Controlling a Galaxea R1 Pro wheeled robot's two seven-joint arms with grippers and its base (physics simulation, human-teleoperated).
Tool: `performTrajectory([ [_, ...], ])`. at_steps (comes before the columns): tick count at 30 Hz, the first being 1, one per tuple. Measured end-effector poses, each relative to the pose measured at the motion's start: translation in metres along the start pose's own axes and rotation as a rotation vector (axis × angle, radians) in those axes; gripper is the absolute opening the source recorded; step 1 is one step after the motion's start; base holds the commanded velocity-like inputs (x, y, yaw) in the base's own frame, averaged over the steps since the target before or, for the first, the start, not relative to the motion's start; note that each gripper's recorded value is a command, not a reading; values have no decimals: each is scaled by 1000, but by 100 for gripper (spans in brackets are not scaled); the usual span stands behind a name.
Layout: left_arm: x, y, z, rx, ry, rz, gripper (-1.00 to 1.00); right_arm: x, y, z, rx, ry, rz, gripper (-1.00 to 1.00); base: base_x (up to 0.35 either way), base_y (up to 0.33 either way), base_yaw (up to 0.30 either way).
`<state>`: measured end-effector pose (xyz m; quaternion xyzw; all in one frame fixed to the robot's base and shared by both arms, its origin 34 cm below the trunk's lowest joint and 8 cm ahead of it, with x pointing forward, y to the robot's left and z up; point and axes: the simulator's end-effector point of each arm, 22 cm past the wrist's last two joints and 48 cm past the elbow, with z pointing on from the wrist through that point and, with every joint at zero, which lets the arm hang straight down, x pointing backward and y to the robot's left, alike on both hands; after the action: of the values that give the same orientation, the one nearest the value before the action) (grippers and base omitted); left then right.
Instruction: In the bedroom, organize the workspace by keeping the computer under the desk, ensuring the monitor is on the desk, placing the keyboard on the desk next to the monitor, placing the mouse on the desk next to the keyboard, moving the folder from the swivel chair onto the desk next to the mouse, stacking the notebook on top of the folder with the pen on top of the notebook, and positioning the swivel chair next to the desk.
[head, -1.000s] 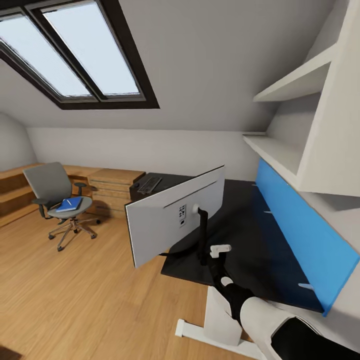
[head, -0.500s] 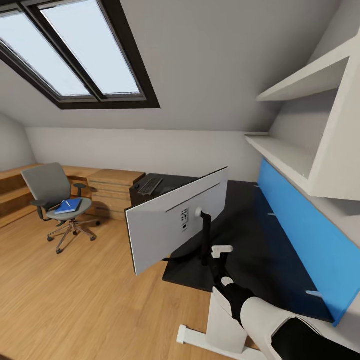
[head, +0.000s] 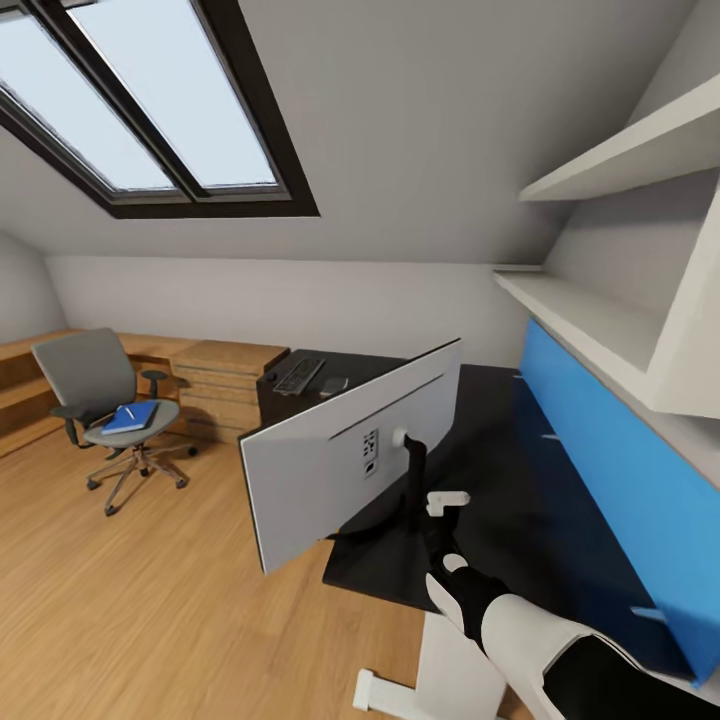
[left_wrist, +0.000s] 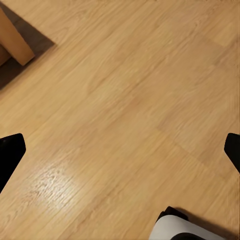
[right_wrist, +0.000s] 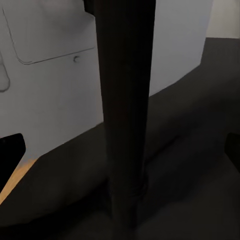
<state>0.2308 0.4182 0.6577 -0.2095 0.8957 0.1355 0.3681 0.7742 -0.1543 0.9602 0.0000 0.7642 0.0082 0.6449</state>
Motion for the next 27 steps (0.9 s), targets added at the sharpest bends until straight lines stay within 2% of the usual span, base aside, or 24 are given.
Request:
performTrajectory([
  [21,2,-7,-1,15,2,6,100,0,0,0,0,1,-1,100,129,0,0],
  [27,2,-11,-2,33,1,26,100,1,-1,0,1,2,-1,100,102,0,0],
])
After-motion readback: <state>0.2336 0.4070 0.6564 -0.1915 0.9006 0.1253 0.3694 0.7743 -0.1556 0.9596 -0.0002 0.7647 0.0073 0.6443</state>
